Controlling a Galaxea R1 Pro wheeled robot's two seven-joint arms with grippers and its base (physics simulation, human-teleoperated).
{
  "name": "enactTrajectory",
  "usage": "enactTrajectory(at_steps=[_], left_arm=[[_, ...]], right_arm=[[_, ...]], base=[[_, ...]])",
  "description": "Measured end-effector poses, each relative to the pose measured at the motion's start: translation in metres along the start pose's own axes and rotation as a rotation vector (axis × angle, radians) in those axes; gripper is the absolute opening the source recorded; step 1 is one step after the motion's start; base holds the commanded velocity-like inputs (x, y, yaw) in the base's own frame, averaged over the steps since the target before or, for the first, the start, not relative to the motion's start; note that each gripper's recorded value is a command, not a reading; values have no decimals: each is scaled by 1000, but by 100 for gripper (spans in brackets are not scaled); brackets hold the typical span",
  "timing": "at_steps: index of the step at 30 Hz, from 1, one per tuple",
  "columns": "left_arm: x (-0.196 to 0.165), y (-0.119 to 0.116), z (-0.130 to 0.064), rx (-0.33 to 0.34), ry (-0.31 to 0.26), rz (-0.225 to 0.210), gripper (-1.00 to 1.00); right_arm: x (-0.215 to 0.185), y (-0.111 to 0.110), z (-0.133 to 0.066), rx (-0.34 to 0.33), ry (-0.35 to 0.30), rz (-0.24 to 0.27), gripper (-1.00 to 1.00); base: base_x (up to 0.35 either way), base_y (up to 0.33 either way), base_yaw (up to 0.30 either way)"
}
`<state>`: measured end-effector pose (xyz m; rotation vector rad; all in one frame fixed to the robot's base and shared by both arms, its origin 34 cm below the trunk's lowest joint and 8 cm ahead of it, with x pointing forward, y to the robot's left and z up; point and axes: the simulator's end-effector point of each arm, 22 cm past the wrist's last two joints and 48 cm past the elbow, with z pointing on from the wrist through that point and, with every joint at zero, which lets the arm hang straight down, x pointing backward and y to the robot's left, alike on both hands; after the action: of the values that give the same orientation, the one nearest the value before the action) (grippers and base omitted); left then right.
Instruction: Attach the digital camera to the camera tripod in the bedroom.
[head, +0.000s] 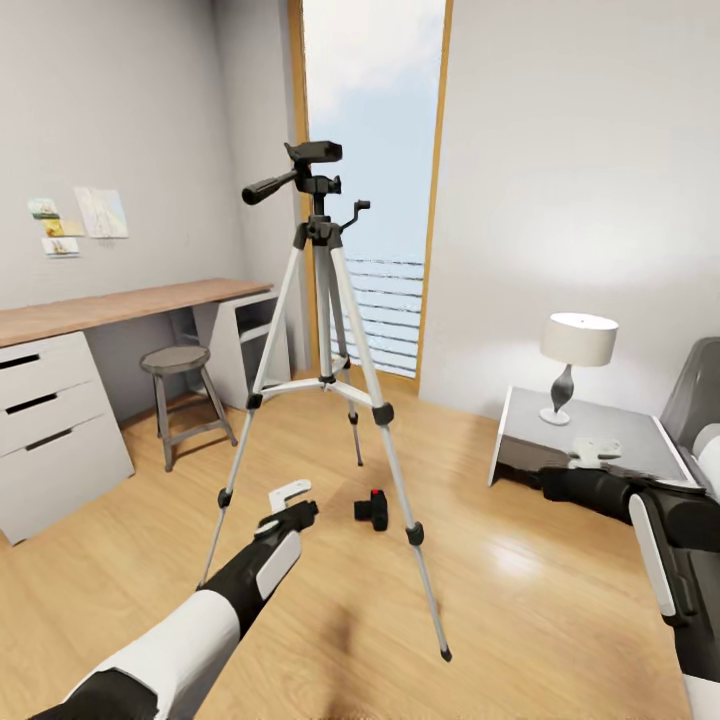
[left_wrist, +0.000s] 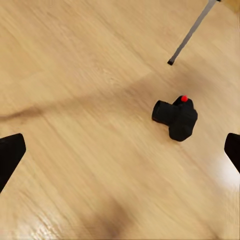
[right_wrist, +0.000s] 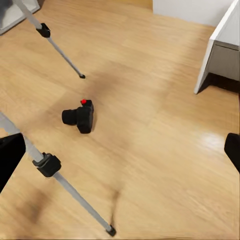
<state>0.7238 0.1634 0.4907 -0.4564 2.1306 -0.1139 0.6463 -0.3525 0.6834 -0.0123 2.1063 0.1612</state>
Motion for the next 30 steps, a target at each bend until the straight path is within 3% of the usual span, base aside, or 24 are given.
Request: enactTrajectory(at_steps=[1, 3, 4, 6, 13, 30], left_arm=[[-2, 1, 1, 2, -18, 14, 100], [0, 1, 2, 3, -33, 26, 100], [-4, -1, 2, 8, -69, 53, 100], [-6, -3, 2, 14, -105, 75, 100], [1, 0, 6, 10, -151, 96, 100], [48, 18, 32, -2, -73, 114, 100]], right_arm=[[7, 10, -1, -61, 6, 3, 100], [12, 14, -2, -90, 6, 7, 100], [15, 15, -5, -126, 0, 21, 100], [18, 11, -8, -142, -8, 36, 100], [30, 6, -7, -160, -23, 56, 100], [56, -6, 19, -148, 31, 66, 100]], base=[[0, 0, 0], [0, 0, 0], [0, 0, 0], [0, 0, 0], [0, 0, 0], [0, 0, 0]])
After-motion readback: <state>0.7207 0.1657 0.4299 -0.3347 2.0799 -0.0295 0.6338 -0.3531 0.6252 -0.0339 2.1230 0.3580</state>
